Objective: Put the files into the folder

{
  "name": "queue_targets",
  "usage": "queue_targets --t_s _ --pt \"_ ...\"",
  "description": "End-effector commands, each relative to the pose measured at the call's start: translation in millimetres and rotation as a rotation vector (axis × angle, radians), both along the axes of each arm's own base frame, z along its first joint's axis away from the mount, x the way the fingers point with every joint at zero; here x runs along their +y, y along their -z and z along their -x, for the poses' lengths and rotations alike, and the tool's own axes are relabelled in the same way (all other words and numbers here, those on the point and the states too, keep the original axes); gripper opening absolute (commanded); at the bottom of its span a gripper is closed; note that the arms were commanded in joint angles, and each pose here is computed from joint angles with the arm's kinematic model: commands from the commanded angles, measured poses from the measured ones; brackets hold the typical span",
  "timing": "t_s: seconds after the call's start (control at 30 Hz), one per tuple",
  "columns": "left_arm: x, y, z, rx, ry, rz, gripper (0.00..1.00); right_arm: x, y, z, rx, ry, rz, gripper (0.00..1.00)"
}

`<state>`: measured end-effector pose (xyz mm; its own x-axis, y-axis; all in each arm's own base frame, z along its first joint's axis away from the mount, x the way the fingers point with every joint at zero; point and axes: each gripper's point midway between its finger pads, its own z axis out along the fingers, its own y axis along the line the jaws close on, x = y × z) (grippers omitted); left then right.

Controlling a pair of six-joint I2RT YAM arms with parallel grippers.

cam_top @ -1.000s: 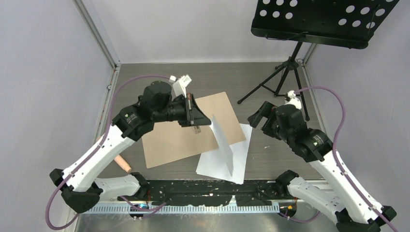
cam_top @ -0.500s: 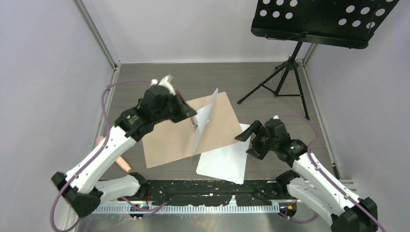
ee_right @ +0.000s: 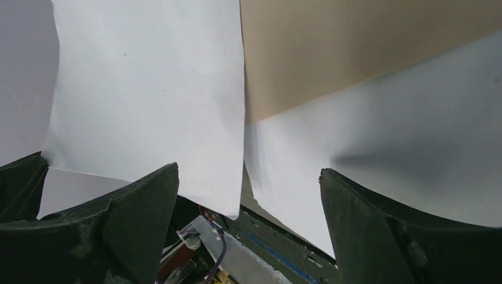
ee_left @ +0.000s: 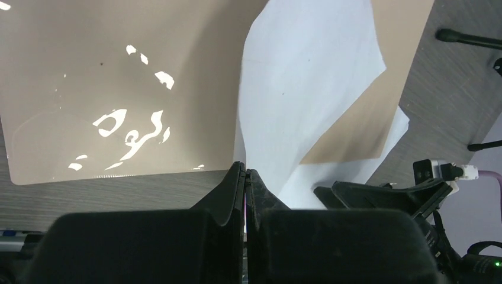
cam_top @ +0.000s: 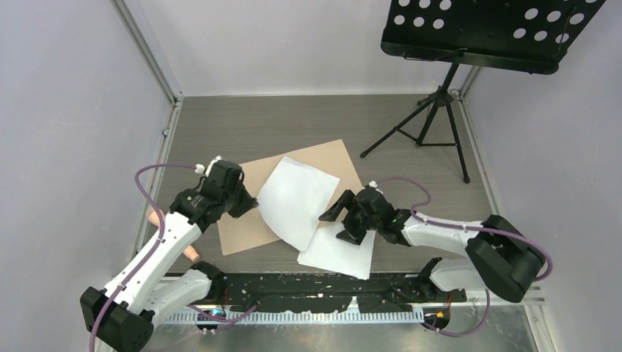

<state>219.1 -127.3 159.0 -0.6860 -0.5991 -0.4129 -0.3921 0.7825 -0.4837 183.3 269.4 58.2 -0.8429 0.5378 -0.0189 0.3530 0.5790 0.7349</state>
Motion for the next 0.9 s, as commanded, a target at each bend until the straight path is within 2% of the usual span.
queue_targets --t_s 0.0,0.37,0.6,0.77,0.87 --pt "1 10 8 0.048 0.003 0.004 0.00 23 -17 -20 -0.104 0.040 -0.093 0.96" --pt "-23 -3 21 0.163 0.048 0.202 0.00 51 -4 -7 -0.089 0.028 -0.177 0.97" --pt "-21 -13 28 0.176 0.053 0.237 0.00 60 -2 -6 -0.085 0.055 -0.261 0.97" --pt "-18 -8 37 0.191 0.058 0.244 0.00 61 -17 -15 -0.135 0.103 -0.337 1.00" --pt "-16 -4 43 0.211 0.071 0.242 0.00 58 -26 -21 -0.174 0.130 -0.366 0.95"
